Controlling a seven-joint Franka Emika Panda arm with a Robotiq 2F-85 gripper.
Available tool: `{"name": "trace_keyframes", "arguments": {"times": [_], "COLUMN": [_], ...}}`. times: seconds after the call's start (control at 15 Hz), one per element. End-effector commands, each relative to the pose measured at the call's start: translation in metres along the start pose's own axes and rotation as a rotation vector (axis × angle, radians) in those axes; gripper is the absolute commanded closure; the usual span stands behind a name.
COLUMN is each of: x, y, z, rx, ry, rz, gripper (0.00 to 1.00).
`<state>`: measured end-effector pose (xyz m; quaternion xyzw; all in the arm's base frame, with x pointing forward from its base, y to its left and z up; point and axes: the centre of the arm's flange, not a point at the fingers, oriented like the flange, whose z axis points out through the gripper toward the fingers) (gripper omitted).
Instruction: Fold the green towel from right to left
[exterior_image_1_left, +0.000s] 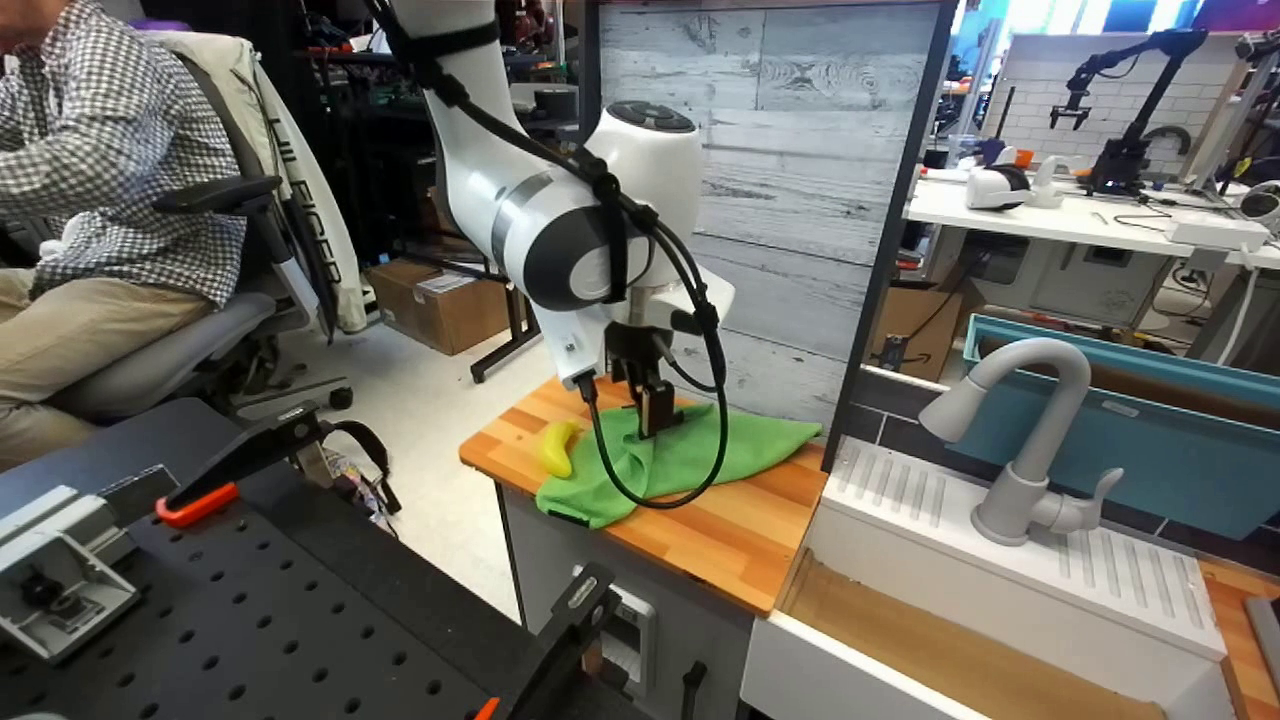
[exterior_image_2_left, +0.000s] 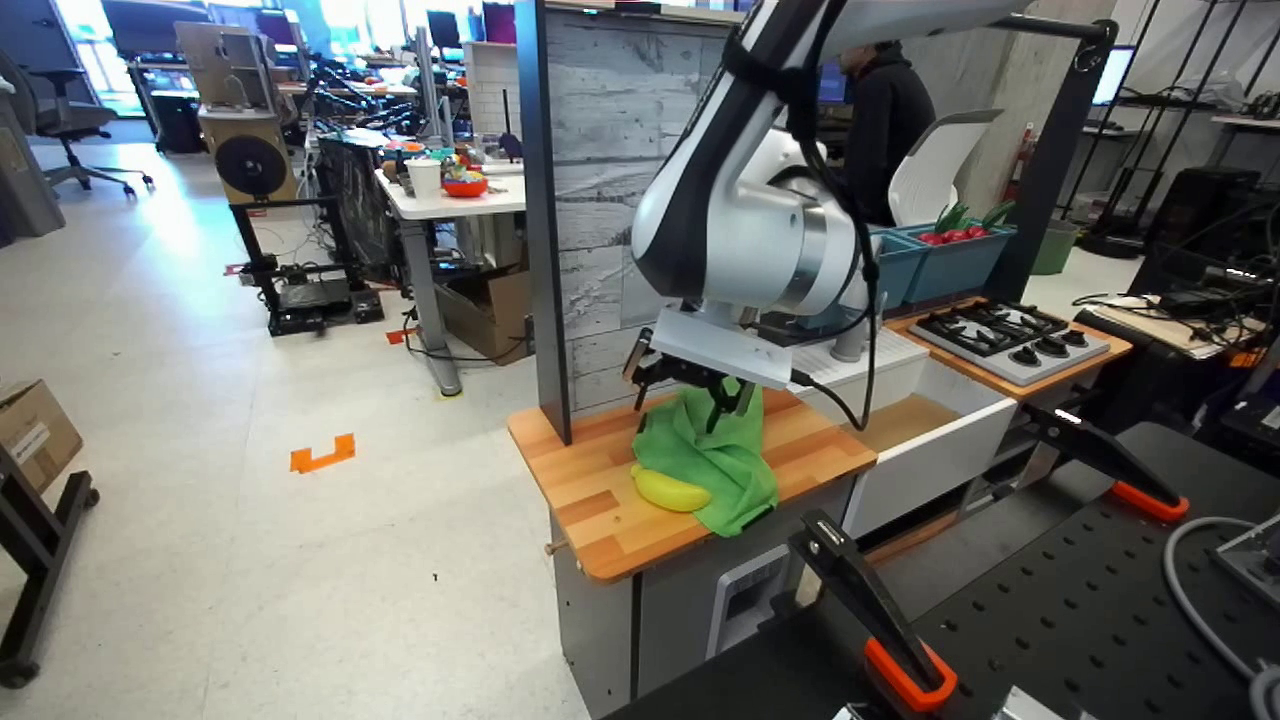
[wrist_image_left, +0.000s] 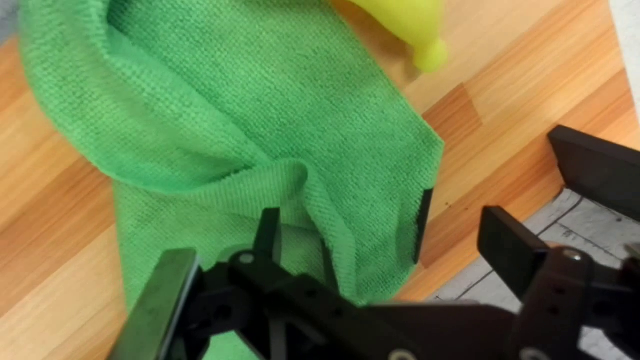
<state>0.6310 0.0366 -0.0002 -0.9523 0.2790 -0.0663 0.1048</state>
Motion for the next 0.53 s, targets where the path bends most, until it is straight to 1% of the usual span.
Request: {"name": "trace_keyframes", "arguments": {"times": [0.0,0.13,0.2,0.33,0.47], "x": [-0.031,-0.035,-0.017,-0.021,-0.022], "y": [0.028,0.037,0.018,0.026,0.029], "z": [-0.054,-0.070,-0.034,-0.048,-0.054], "rx": [0.046,0.055,0.030,0.034,0.034], "ry": [0.011,0.016,0.015,0.011,0.009], "rz": [-0.024,-0.019,-0.017,-0.014,-0.014], "gripper": [0.00,0.00,0.00,0.00,0.00]}}
